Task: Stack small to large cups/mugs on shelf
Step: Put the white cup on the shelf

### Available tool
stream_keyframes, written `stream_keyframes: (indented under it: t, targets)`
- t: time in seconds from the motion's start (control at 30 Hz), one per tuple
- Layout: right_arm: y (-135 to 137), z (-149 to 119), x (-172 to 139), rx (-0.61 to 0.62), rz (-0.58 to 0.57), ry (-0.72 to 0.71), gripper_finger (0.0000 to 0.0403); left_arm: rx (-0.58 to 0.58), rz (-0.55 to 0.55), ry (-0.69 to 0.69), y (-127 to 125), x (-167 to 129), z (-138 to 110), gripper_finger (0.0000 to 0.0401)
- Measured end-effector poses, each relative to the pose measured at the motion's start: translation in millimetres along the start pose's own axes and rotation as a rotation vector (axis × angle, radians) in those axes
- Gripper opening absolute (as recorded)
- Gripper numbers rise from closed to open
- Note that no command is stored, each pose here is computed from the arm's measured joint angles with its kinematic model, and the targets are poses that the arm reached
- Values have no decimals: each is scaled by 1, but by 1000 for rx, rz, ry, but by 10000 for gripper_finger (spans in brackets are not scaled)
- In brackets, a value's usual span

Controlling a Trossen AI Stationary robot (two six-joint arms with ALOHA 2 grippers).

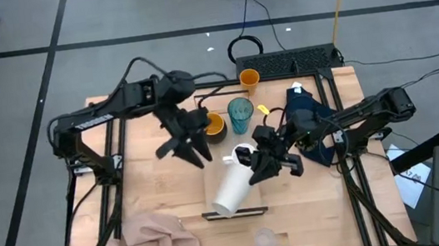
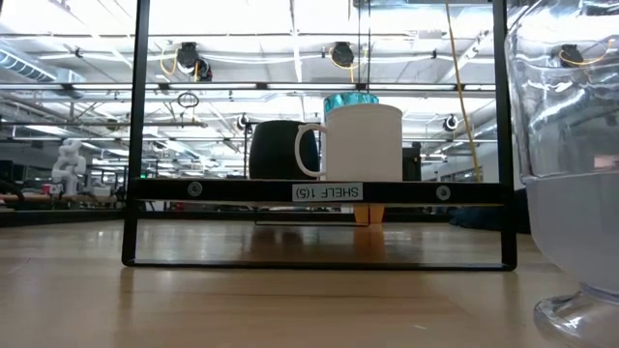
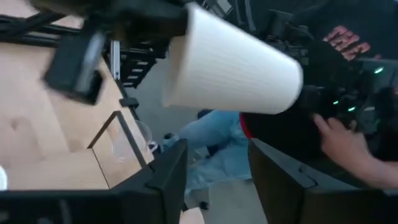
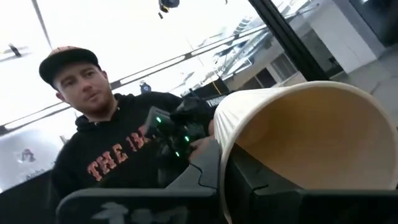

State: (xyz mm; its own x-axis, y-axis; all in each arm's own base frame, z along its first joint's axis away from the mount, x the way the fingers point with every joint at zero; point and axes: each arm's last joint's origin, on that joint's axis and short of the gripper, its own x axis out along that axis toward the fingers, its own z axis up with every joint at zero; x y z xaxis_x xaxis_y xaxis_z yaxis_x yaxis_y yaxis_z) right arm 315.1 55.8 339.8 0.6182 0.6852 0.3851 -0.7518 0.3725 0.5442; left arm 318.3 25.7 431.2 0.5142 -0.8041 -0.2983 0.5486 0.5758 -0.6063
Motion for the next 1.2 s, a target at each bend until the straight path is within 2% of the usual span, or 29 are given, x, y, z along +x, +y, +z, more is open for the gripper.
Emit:
stream_keyframes:
  t: [0.23, 0.37, 0.47, 0.57, 0.7, 0.83, 1.0, 1.1, 1.2]
  targets:
    - [14, 3, 3, 7, 106, -48, 0, -104, -238, -19, 47, 0, -7, 115]
    - [4, -2, 4, 24, 63, -20, 0, -51, -299, -50, 58, 5, -4, 86]
    - [-11, -9, 4, 81, 14, 5, 0, -23, -337, -66, 60, 9, 2, 66]
    - [-26, -15, 4, 128, 4, 8, 0, 37, -353, -92, 56, 11, 8, 47]
    - [-30, -16, 4, 164, 84, -49, 0, 12, -335, -116, 59, 14, 7, 25]
    - [-34, -17, 17, 230, 119, -34, 0, 28, -332, -124, 55, 23, 7, 5]
    - [-38, -16, 37, 282, 175, 57, 0, 25, -359, -97, 46, 37, 5, 11]
    - [-42, -15, 40, 306, 178, 77, 0, -43, -323, -97, 48, 43, 2, 19]
    - [-41, -15, 40, 307, 180, 83, 0, -54, -303, -96, 48, 47, -1, 20]
